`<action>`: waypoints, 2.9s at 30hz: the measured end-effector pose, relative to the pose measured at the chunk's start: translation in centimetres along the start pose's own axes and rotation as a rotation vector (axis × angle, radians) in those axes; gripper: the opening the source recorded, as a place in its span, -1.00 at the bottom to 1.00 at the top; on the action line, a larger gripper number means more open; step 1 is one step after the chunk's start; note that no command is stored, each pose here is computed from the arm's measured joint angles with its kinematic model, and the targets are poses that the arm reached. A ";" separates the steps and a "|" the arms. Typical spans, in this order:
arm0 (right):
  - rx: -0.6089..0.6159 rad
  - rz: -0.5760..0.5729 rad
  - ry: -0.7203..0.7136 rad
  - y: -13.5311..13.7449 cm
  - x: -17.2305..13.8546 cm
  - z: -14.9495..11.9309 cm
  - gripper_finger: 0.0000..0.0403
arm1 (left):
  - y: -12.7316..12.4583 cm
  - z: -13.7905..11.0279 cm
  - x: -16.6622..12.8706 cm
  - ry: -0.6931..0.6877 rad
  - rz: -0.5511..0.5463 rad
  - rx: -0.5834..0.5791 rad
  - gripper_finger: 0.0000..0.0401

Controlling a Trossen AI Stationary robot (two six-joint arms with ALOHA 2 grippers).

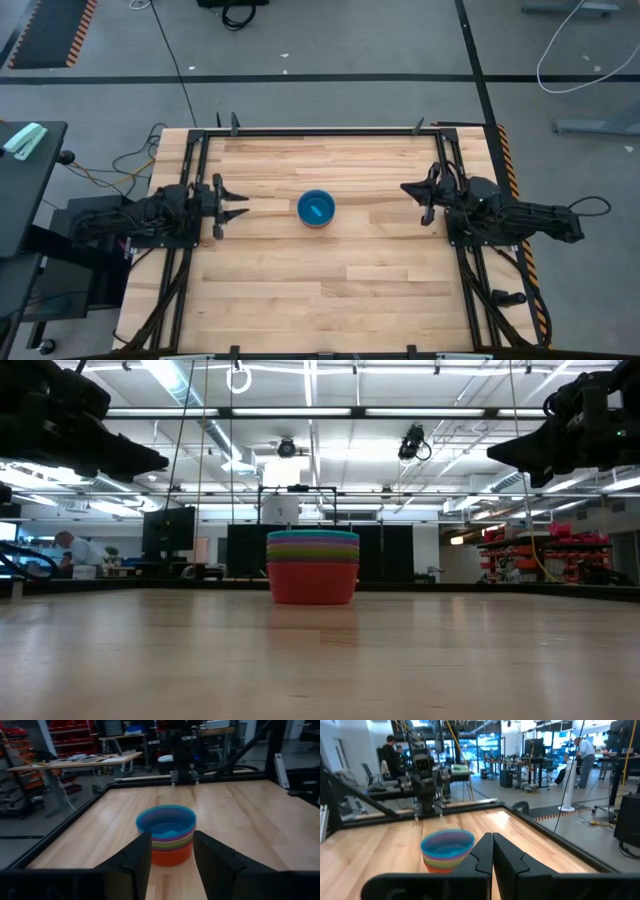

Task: Nest bowls inside each other
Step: Return to Home Position

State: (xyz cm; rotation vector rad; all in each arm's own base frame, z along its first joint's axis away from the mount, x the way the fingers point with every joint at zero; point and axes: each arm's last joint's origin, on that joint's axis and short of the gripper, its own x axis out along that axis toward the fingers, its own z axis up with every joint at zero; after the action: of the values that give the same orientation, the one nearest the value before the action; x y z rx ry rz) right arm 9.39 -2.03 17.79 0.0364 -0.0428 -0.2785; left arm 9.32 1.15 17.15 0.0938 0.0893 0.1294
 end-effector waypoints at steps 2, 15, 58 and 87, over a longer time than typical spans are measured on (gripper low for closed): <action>-0.007 -0.001 0.022 0.0 0.0 -0.2 -0.92 | 0.1 0.0 0.0 0.005 0.014 -0.001 -0.24; -0.029 0.004 0.074 0.0 0.0 -0.7 -0.92 | 0.3 -0.2 0.0 0.024 0.027 -0.016 -0.29; 0.084 0.016 0.077 0.0 0.0 -0.7 -0.92 | 0.3 0.6 0.0 -0.064 0.033 -0.037 -0.29; 0.084 0.016 0.077 0.0 0.0 -0.7 -0.92 | 0.3 0.7 0.0 -0.066 0.033 -0.037 -0.26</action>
State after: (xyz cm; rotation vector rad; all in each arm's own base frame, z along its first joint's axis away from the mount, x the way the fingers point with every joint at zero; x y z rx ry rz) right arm 9.41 -1.96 17.06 0.1305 0.0217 -0.2591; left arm 9.31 1.43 17.83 0.0628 0.0192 0.1612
